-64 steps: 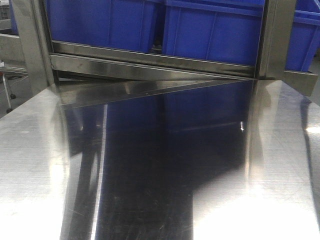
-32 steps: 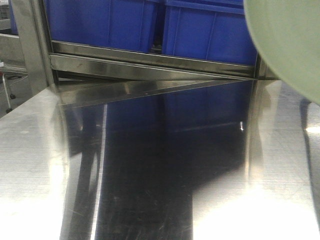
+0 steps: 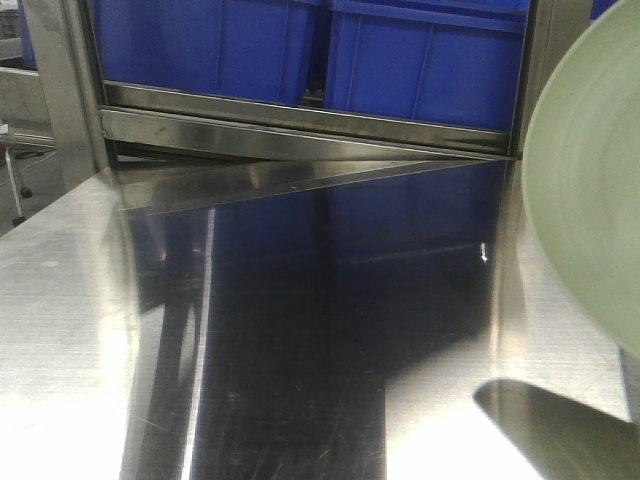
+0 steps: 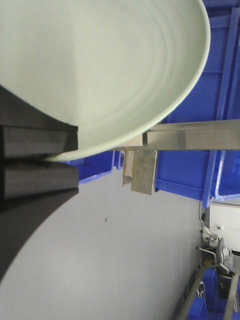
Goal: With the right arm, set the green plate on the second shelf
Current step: 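Tilt the held plate upright beside the right arm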
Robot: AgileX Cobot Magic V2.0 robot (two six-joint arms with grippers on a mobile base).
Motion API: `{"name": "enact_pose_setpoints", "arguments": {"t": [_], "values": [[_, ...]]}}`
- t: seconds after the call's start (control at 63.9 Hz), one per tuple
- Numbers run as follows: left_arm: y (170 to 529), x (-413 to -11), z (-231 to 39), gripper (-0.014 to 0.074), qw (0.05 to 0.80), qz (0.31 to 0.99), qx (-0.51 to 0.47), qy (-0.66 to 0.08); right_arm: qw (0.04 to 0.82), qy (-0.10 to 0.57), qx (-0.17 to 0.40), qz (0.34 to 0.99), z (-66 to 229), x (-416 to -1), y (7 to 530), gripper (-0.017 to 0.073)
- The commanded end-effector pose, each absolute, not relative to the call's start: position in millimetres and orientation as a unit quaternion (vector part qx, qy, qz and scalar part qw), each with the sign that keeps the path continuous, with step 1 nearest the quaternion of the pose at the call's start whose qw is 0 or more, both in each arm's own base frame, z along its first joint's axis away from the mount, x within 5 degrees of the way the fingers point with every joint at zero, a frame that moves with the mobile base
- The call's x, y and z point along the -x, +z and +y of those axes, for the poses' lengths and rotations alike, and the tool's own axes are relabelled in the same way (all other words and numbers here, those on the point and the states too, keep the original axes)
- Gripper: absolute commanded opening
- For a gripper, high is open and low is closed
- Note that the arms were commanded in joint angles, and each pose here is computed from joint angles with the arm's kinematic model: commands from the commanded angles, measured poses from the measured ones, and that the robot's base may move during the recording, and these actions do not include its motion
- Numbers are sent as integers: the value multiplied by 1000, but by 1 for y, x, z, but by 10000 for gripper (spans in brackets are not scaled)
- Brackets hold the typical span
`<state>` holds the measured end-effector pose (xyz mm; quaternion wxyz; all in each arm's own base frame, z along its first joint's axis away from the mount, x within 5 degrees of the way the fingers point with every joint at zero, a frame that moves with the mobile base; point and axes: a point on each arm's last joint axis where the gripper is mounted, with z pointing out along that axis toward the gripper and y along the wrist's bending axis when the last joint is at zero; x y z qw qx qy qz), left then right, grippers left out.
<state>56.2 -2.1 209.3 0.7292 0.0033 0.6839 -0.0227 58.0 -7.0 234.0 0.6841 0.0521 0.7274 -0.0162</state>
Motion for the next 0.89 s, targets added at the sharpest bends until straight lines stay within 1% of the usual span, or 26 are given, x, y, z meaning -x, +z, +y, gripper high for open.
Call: {"name": "enact_pose_setpoints", "arguments": {"t": [0.0,0.329,0.658,0.877], "values": [[204,-56,-2,130,749,662,-1,-26,738,1,-48,673,-4,-57,253,55],[204,-56,-2,130,749,662,-1,-26,752,0,-40,658,-4,-57,256,55],[204,-56,-2,130,749,662,-1,-26,768,-30,-12,640,-3,-56,261,55],[204,-56,-2,130,749,662,-1,-26,783,-14,-30,621,-4,-57,258,55]]}}
